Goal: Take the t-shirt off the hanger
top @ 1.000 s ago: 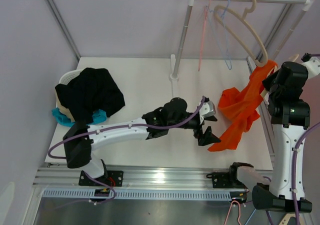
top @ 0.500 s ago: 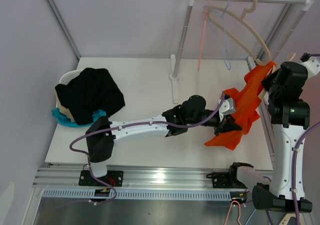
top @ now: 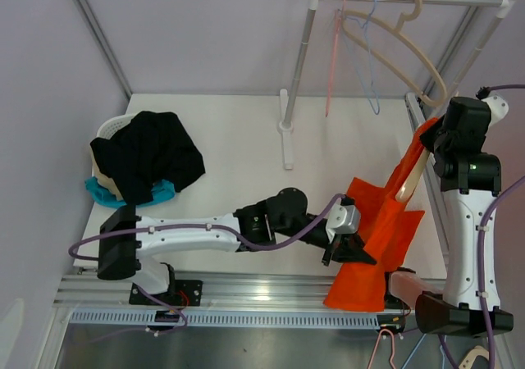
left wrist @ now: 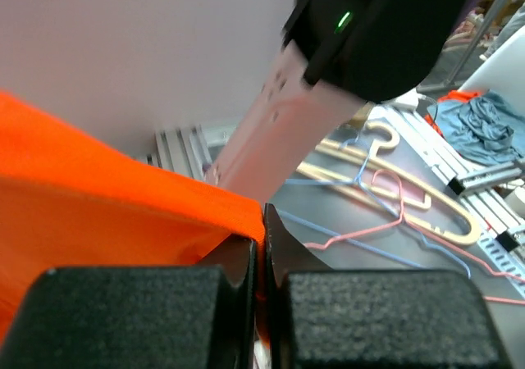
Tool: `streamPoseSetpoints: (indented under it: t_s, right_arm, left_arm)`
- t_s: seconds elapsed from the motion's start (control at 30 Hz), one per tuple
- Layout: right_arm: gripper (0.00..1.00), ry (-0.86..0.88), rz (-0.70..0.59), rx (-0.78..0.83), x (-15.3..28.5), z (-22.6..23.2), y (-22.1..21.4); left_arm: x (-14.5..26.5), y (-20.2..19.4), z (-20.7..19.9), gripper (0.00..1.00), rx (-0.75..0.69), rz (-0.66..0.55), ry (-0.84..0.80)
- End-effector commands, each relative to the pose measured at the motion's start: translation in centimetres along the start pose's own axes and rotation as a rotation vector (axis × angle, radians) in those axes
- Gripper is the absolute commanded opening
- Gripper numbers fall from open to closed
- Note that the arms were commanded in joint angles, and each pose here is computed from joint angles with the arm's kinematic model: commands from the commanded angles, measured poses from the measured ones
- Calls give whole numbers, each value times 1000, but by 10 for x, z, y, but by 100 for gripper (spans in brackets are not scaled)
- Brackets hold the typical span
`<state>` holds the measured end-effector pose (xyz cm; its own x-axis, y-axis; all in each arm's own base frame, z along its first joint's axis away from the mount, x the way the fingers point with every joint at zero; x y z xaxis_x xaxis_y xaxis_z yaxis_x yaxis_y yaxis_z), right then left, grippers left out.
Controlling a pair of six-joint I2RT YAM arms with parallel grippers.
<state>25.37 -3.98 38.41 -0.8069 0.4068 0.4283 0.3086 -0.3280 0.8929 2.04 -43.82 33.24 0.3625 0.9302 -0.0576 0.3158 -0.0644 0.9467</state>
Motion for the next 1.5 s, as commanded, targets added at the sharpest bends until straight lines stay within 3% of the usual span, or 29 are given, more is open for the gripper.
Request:
streamPoseSetpoints:
  t_s: [0.0, 0.07, 0.1, 0.17, 0.27, 0.37, 0.47, 0.57, 0.67, 0.77, 0.83, 0.87, 0.9, 0.97, 1.07, 1.13, 1.17, 1.2, 1.33, 1.43, 1.47]
  right_arm:
    - [0, 73, -143, -39, 10, 10, 38]
    - [0, 161, -106, -11, 21, 17, 34]
    - [0, 183, -64, 11, 24, 18, 27]
    - [0, 229, -39, 29, 35, 20, 25]
    - [0, 199, -16, 46, 48, 10, 20]
    - [0, 267, 28, 66, 62, 11, 10]
    - [0, 323, 73, 57, 76, 10, -4]
    - [0, 376, 161, 47, 98, 5, -28]
    - [0, 416, 210, 15, 121, 0, -48]
    - [0, 441, 175, 10, 142, -8, -50]
    - [0, 421, 104, 48, 148, -15, -41]
    - [0, 450, 48, 78, 149, -13, -34]
    - [0, 437, 22, 125, 144, -15, -34]
    - [0, 456, -37, 150, 134, -8, -26]
    - [0, 494, -78, 214, 108, 5, -21]
    - [0, 513, -62, 268, 87, 16, -18]
    - [0, 537, -85, 288, 82, 22, -11]
    - [0, 560, -71, 303, 72, 30, -10]
    - [0, 533, -139, 341, 51, 42, 17]
    - [0, 530, -215, 380, 40, 51, 39]
    - [0, 539, -232, 422, 35, 53, 42]
  left_arm:
    - [-2, -45, 8, 1, 134, 124, -71]
    - [-9, -75, 58, 1, 272, 182, 60]
    - [-10, -47, 85, 1, 330, 125, 115]
    - [-13, -65, 120, 1, 441, 156, 143]
    - [-23, -37, 138, 1, 382, 106, 138]
    - [-26, -32, 165, 1, 433, 61, 279]
    - [-11, -18, 192, 1, 479, -41, 367]
    - [24, -5, 235, 1, 569, -179, 629]
    - [43, 0, 252, 1, 603, -222, 748]
    - [63, -4, 268, 1, 617, -235, 868]
    - [69, -7, 265, 1, 610, -234, 858]
    - [71, 8, 251, 1, 567, -253, 825]
    - [73, -11, 241, 1, 570, -218, 825]
    - [84, 4, 208, 1, 485, -222, 817]
    - [97, -5, 169, 1, 431, -152, 821]
    - [115, 20, 139, 1, 405, -150, 749]
    - [123, 16, 126, 1, 444, -72, 706]
    - [142, 26, 126, 1, 455, -80, 734]
    - [192, 131, 83, 1, 333, -218, 765]
    - [212, 176, 77, 1, 251, -266, 844]
    - [225, 229, 48, 1, 150, -368, 838]
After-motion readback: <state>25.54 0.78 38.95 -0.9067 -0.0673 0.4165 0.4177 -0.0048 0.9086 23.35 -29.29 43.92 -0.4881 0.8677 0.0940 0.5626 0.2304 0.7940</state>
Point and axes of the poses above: each gripper's point midway between its finger pads, its own x axis back along the fingers, its own z axis along the line the jaws close on, y = z × x, the point moved 6 cm from there along x, back along the fingers, and after that the axes turned 13 degrees about x, right-handed, at the moved point
